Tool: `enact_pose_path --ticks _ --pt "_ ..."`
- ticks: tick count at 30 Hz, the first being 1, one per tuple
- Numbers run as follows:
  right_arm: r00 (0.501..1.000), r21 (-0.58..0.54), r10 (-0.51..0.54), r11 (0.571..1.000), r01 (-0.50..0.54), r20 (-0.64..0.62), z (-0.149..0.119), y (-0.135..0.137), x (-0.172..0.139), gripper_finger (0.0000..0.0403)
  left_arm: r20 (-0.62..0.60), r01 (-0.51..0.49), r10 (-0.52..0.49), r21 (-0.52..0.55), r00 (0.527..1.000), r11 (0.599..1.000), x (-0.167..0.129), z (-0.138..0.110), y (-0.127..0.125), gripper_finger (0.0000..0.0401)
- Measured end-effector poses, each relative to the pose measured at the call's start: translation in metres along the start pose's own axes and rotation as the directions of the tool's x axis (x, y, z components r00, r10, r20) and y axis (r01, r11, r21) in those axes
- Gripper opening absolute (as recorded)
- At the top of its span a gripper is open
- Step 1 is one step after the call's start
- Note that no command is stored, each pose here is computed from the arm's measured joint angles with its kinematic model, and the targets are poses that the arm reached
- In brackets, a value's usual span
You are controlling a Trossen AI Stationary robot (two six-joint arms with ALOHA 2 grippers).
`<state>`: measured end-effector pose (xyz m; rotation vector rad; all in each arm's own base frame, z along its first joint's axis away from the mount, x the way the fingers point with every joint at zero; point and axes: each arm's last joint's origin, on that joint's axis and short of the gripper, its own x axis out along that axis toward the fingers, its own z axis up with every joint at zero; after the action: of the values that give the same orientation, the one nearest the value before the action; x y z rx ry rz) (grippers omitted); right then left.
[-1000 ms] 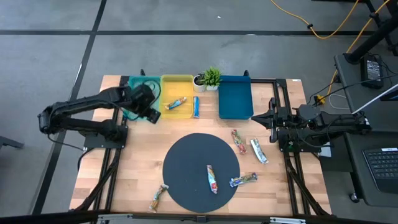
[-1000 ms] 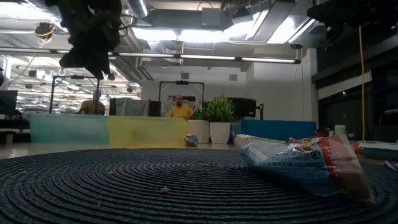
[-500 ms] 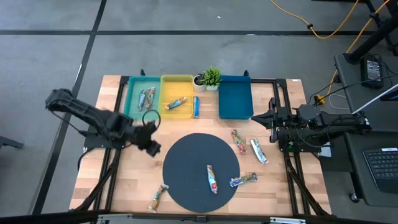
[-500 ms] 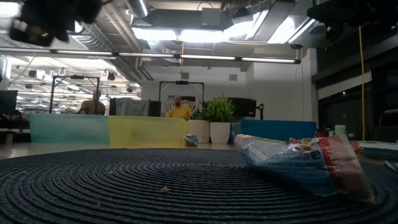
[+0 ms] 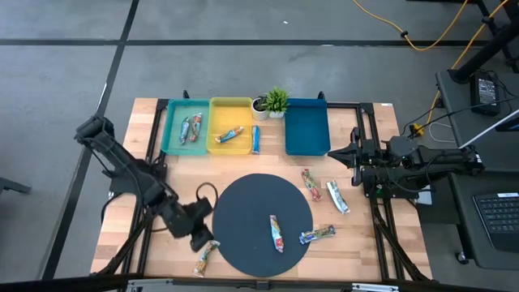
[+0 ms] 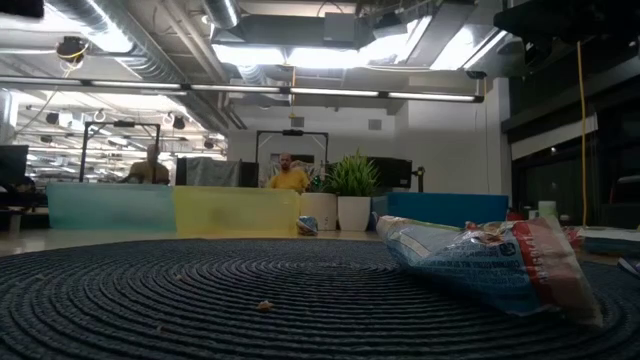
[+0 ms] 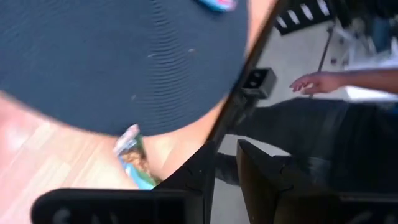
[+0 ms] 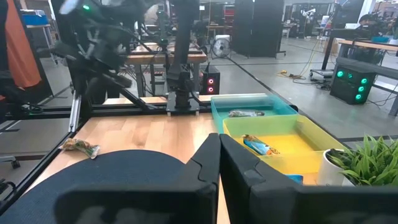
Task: Pick and place Granola Bars by type
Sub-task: Put the green granola bar into the yellow bin
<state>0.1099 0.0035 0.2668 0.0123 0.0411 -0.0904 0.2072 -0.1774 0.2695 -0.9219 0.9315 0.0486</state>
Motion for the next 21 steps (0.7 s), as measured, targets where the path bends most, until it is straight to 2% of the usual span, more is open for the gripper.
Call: enact_pose_path --ticks 3,5,11,14,21 --pt "1.000 0.000 0.000 1.000 0.000 0.001 0.000 0.000 0.000 0.0013 0.015 0.013 -0.014 0.105 1.000 0.994 0.000 -0.008 -0.015 0.0058" --pt "1.000 0.000 0.000 1.000 0.000 0.000 0.000 0.000 0.000 0.0013 0.009 0.025 -0.027 0.136 1.000 0.990 0.000 -0.015 -0.022 0.0058" --pt "1.000 0.000 0.000 1.000 0.000 0.000 0.000 0.000 0.000 0.0013 -0.070 0.015 -0.007 0.104 0.998 0.994 0.007 -0.044 -0.023 0.0059" --pt "1.000 0.000 0.000 1.000 0.000 0.000 0.000 0.000 0.000 0.0013 -0.107 -0.022 0.029 0.065 0.994 0.998 0.012 -0.057 -0.017 0.0068" --pt "1.000 0.000 0.000 1.000 0.000 0.000 0.000 0.000 0.000 0.0013 -0.148 -0.086 0.100 0.099 0.984 0.991 0.030 -0.075 -0.011 0.0127"
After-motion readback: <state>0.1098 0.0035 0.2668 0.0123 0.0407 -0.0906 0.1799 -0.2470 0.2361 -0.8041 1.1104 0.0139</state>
